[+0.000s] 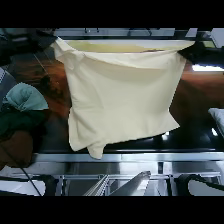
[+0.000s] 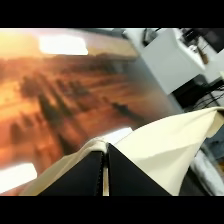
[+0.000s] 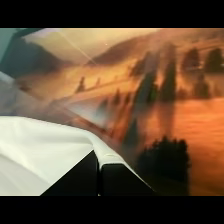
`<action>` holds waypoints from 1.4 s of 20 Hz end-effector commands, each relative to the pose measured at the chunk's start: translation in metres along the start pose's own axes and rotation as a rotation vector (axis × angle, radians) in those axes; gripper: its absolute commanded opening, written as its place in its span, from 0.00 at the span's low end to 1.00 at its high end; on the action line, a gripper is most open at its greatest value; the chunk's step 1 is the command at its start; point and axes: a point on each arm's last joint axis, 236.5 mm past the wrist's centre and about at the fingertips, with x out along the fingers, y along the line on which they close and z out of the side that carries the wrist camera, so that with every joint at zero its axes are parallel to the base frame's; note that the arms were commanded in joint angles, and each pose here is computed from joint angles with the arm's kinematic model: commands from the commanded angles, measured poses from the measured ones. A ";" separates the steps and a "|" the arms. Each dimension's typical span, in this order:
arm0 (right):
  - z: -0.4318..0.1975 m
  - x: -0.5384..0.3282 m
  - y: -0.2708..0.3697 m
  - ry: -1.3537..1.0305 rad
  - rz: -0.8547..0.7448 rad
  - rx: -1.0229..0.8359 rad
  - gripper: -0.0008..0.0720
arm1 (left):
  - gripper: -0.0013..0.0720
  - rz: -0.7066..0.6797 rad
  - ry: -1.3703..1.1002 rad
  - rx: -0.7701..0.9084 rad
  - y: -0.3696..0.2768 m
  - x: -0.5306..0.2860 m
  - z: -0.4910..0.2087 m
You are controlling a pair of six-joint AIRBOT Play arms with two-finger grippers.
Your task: Fold the shirts.
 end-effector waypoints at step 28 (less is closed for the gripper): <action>-0.272 -0.003 -0.153 0.781 0.036 0.351 0.39 | 0.93 0.349 0.906 -0.848 0.077 -0.114 -0.377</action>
